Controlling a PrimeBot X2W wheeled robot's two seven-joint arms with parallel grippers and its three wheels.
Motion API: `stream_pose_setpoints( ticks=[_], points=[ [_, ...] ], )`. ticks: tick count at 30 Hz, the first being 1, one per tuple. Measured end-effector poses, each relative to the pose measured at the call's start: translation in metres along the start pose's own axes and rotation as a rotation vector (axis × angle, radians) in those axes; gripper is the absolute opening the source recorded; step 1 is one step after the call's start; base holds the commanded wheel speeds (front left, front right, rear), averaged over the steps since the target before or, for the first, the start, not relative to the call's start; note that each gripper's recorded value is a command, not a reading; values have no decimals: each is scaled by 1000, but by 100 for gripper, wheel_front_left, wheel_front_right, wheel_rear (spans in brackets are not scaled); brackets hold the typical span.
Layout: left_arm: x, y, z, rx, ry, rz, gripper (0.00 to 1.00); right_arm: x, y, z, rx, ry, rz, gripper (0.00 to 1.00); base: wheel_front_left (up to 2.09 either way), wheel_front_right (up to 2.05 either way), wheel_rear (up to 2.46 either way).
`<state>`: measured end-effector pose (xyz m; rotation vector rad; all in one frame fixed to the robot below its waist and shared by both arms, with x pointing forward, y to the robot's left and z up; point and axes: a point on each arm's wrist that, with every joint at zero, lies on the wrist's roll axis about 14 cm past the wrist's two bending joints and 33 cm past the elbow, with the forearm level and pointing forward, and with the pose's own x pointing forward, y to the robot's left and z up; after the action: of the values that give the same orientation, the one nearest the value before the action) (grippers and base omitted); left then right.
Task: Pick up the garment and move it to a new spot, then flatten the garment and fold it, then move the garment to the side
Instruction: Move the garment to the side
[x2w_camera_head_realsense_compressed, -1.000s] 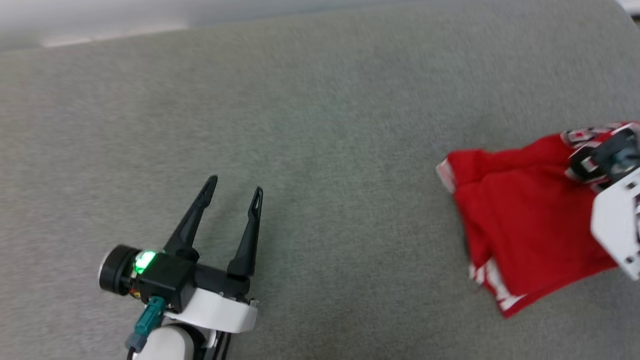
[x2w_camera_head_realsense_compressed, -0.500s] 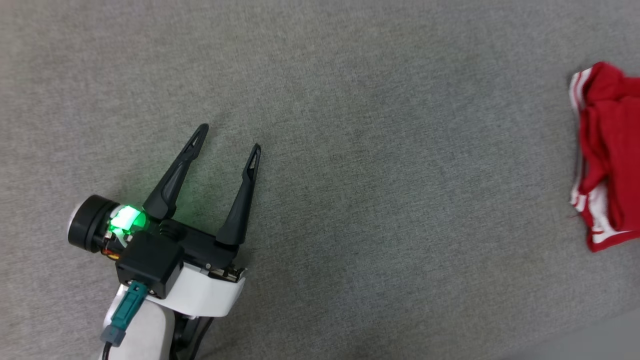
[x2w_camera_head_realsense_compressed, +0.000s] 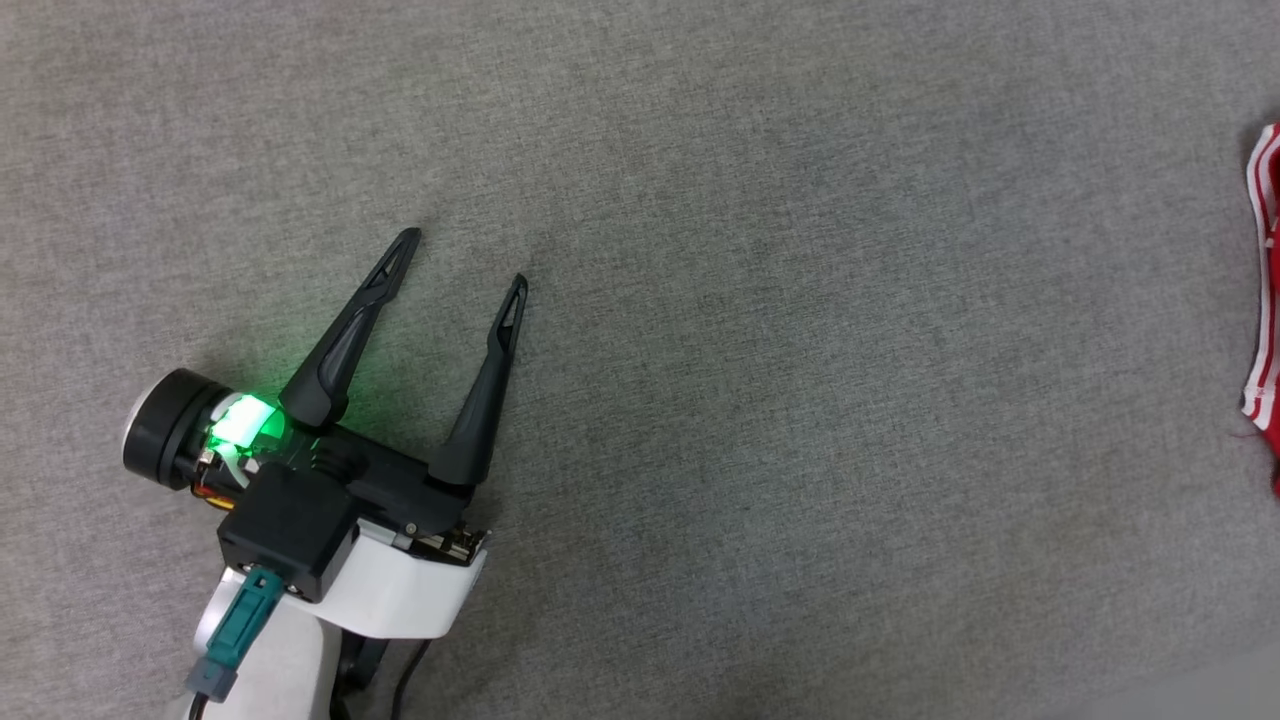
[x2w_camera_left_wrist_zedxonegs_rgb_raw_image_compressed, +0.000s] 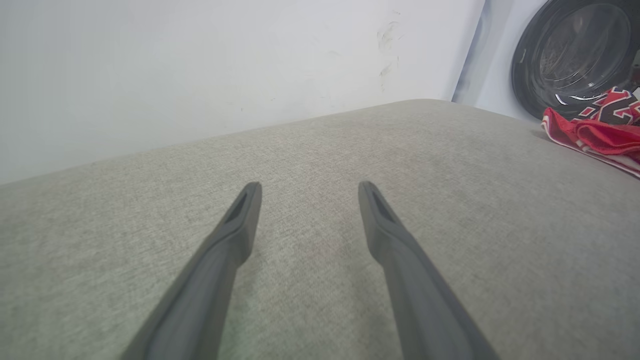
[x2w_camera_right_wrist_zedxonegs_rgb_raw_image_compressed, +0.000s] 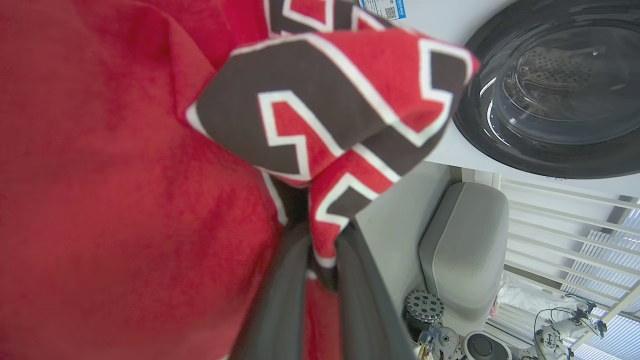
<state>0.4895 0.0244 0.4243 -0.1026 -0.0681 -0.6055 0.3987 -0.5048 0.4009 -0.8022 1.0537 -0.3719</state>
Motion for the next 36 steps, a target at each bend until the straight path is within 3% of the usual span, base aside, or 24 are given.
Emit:
stream_pose_setpoints(
  ticks=[3,4,5,13,20,29,36],
  points=[
    [-1,2,1,2,0,7,100,3,1,2,10,-4,-3,0,0,0,0],
    [-1,2,2,3,-1,9,100,3,1,6,10,-17,-8,35,0,0,0],
    [-2,2,3,3,-2,12,100,2,-1,10,3,-32,-14,100,0,0,0],
    [-3,0,30,6,-46,43,100,-18,-25,43,11,-153,-66,100,0,0,0],
    [-25,12,59,39,-57,145,100,-75,-36,120,213,-500,-40,100,0,0,0],
    [-74,27,99,103,-80,285,100,-177,0,177,442,-910,116,100,0,0,0],
    [-118,35,115,69,-95,409,100,-249,38,185,667,-1131,254,100,0,0,0]
  ],
)
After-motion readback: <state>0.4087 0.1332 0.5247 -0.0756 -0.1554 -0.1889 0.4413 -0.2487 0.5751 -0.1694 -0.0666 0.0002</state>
